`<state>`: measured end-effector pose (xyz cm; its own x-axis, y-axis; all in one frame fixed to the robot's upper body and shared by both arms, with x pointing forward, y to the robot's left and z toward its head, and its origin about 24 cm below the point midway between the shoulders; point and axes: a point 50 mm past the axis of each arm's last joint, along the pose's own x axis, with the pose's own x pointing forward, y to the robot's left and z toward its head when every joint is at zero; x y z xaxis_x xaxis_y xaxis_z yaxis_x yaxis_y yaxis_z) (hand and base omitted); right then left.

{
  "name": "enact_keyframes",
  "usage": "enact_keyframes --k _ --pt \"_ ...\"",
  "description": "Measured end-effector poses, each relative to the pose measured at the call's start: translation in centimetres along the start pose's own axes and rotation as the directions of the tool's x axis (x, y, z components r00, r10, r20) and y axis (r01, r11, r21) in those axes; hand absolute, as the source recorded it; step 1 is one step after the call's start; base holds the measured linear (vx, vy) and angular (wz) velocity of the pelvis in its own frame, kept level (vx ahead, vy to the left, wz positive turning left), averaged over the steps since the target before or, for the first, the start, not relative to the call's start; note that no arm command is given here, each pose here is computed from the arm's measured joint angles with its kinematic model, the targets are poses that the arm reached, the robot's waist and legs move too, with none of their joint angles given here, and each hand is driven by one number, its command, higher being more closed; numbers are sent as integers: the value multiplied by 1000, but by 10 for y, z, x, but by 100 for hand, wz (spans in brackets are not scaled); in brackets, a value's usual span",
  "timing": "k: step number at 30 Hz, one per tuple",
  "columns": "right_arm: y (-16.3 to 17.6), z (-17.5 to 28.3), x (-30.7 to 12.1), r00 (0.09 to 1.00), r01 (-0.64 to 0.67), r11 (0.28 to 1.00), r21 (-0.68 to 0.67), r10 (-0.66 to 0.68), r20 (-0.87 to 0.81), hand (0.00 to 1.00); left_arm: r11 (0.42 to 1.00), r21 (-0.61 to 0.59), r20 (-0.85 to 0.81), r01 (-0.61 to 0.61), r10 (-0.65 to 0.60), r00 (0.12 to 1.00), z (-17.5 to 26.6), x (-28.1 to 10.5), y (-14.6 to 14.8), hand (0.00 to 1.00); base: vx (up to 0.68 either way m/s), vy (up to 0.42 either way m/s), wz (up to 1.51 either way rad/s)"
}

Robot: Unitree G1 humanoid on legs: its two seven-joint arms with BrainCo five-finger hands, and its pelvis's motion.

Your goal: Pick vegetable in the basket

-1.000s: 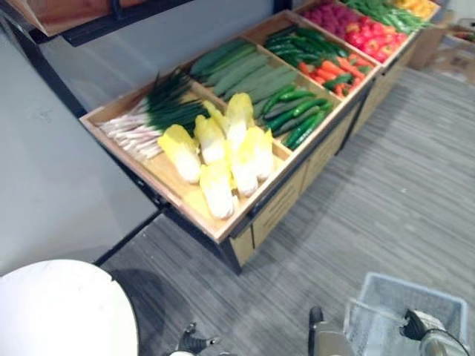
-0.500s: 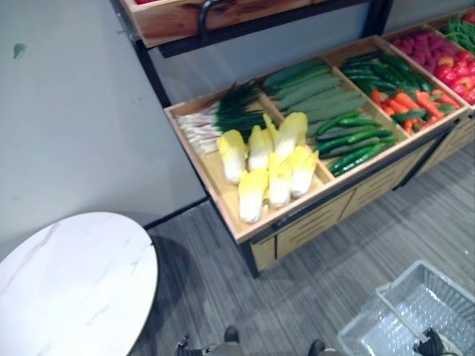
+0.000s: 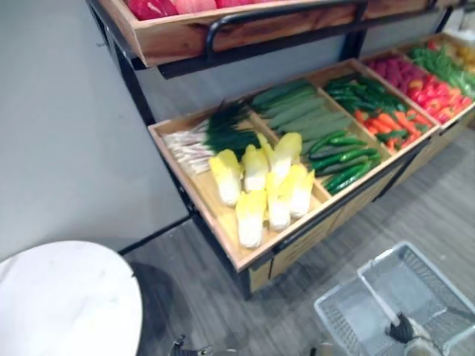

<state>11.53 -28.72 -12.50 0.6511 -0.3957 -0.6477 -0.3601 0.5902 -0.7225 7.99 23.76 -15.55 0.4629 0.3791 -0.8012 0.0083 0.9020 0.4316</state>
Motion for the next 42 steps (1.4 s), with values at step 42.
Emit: enact_keyframes --k 42 --pt "-10 -40 -12 985 118 993 8 -116 -127 100 886 -394 743 -245 464 483 175 -92 37 0 45 -82 21"
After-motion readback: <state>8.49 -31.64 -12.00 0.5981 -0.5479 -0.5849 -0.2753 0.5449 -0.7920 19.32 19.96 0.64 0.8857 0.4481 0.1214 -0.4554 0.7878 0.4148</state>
